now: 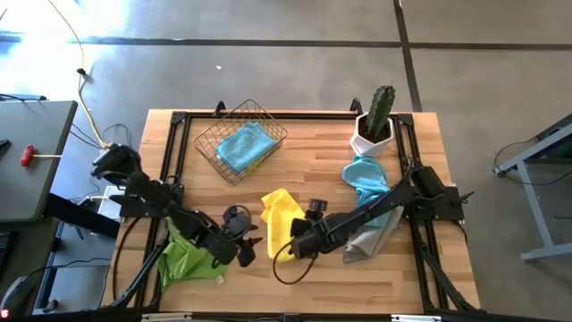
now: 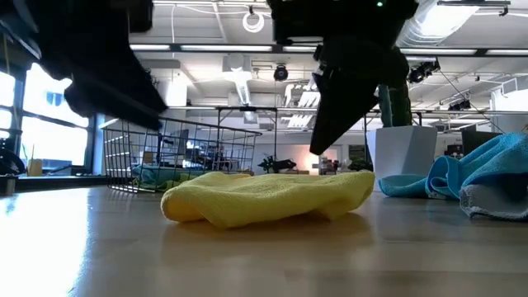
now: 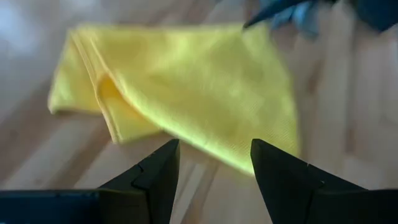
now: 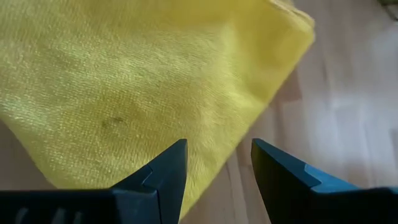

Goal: Fold microfiber towels
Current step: Fold the yellow microfiber towel

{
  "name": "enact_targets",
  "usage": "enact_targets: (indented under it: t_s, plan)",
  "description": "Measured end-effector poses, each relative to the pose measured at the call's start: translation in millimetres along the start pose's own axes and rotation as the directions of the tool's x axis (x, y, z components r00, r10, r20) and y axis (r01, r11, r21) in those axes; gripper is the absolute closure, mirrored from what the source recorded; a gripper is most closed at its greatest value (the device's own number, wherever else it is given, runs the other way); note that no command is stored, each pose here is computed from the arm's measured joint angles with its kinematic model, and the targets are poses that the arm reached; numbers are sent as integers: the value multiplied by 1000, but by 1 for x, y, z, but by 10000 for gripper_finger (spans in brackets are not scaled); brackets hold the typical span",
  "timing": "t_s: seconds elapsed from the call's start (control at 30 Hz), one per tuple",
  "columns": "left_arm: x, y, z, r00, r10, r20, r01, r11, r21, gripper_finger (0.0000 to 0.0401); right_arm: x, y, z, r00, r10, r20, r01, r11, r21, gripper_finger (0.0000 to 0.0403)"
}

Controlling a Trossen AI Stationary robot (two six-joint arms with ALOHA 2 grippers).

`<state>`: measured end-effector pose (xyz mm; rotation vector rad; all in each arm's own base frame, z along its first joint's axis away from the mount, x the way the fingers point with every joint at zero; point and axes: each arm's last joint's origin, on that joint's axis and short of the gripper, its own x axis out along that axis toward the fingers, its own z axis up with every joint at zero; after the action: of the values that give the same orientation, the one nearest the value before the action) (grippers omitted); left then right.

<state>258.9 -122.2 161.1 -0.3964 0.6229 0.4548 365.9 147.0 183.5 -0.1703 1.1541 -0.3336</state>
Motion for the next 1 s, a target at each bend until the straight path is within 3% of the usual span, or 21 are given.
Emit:
enact_targets:
  t_s: [0.27,0.53,1.0]
  plan:
    - [48,17,5,996,86,-3,-86,994,-65,213,4,-1,14,991,109,75,-103,991,-88,231]
    - [72,48,28,981,193,0,-191,973,-131,213,4,1,16,985,154,78,-145,983,-113,231]
    - [79,51,35,992,6,-127,-26,988,-155,213,4,1,16,985,156,78,-147,983,-113,231]
